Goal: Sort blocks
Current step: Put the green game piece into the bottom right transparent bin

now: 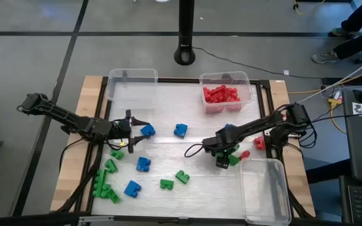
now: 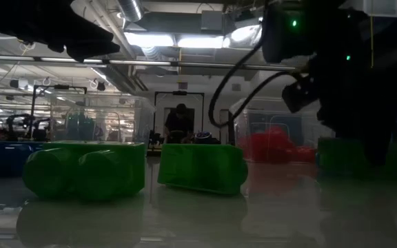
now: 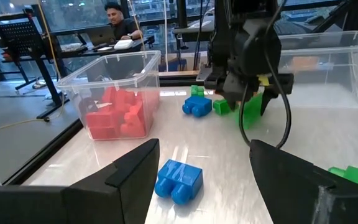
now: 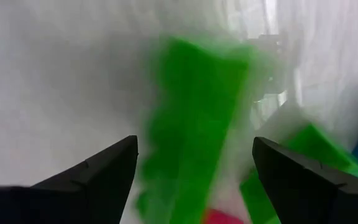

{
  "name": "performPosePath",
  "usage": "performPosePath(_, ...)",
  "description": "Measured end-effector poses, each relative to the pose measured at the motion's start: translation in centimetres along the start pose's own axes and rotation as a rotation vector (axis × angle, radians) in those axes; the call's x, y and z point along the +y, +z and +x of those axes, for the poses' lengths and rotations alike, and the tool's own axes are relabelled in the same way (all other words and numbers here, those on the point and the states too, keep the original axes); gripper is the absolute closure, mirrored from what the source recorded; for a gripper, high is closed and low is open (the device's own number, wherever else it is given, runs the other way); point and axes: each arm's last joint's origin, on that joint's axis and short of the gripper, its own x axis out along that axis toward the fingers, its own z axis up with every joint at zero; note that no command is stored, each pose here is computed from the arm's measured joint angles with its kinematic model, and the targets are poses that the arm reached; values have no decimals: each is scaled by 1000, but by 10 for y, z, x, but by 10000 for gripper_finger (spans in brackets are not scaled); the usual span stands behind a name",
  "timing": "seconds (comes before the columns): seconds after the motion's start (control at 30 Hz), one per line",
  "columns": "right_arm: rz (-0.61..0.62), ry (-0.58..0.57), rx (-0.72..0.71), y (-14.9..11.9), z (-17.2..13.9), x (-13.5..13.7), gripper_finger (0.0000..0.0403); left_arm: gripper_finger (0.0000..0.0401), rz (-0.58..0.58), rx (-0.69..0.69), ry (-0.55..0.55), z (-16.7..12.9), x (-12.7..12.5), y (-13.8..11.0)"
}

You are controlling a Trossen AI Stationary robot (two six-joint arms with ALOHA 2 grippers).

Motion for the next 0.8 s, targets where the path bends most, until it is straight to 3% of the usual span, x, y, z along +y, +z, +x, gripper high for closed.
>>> performPosePath(0.4, -99, -59, -1, 12, 22, 2, 94, 162, 2, 4, 1, 0, 0, 0)
performPosePath(0.8, -166, -100, -17, 13, 19, 2, 237, 162, 14, 6, 2, 0, 0, -1)
